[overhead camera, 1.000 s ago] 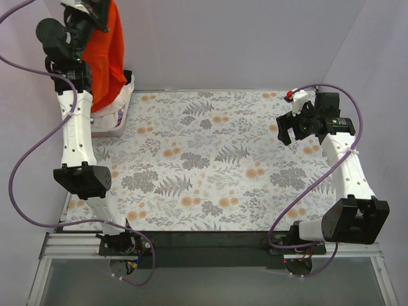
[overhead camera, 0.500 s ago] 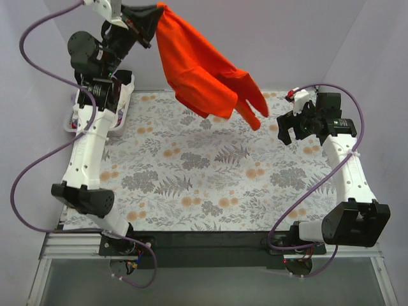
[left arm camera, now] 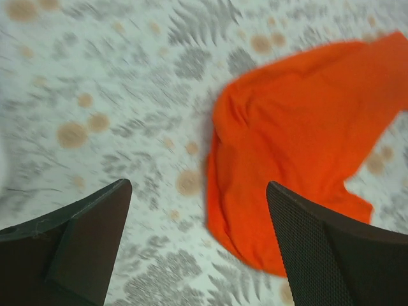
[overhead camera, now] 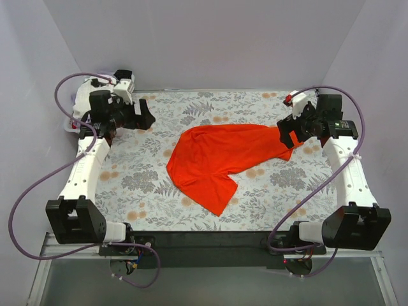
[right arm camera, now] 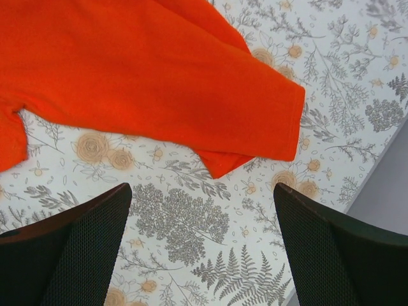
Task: Fold and stack the t-shirts
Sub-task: Move the tshirt to the center of the board, then flatten the tshirt out
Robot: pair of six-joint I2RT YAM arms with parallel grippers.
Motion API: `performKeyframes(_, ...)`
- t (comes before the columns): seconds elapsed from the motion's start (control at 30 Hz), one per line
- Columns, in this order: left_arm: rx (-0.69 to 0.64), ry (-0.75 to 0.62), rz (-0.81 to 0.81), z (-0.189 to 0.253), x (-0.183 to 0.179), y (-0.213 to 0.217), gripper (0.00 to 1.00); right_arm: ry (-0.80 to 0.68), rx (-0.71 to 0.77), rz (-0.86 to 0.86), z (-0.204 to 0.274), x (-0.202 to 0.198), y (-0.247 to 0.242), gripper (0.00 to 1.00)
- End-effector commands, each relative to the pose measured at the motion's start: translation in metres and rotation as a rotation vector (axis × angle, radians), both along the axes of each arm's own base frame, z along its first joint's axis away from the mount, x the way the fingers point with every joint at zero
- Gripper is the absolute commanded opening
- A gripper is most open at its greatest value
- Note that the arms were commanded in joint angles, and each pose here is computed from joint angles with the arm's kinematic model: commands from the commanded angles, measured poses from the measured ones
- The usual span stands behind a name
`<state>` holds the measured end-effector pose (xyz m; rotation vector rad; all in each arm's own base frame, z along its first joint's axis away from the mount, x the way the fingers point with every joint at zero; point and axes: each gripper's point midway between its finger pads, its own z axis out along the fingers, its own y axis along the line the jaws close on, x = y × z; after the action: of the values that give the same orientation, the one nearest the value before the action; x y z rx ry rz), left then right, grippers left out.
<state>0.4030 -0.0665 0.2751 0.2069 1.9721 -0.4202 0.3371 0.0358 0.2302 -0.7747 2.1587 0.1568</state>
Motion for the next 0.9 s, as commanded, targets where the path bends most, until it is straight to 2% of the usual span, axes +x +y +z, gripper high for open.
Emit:
performKeyframes(0.0,-0.066,0.239,-0.343,-0.033,-0.062,-0.049,0.87,0.125,-0.061,0.041,-0.039,-0.008,-0.007,0.98)
performKeyframes(0.1,-0.057,0.347,-0.468,-0.059,-0.095,-0.085,0.87,0.180,-0.124,0.055,-0.062,-0.011,-0.016,0.98)
performKeyframes(0.2,0.067,0.404,-0.565,-0.099,-0.125,-0.115,0.87,0.269,-0.160,0.063,-0.091,-0.009,-0.023,0.94)
performKeyframes(0.23,0.120,0.441,-0.586,-0.120,-0.133,-0.122,0.86,0.285,-0.163,0.062,-0.095,-0.008,-0.023,0.90)
performKeyframes(0.47,0.269,0.577,-0.674,-0.186,-0.153,-0.135,0.73,0.366,-0.193,0.030,-0.121,0.018,-0.033,0.80)
performKeyframes(0.63,0.392,0.647,-0.634,-0.229,-0.143,-0.125,0.58,0.392,-0.183,-0.033,-0.126,0.042,-0.047,0.78)
performKeyframes(0.8,0.471,0.726,-0.540,-0.263,-0.125,-0.101,0.52,0.392,-0.189,-0.045,-0.123,0.052,-0.055,0.78)
performKeyframes(0.87,0.468,0.741,-0.475,-0.265,-0.105,-0.079,0.50,0.391,-0.200,-0.039,-0.123,0.053,-0.058,0.77)
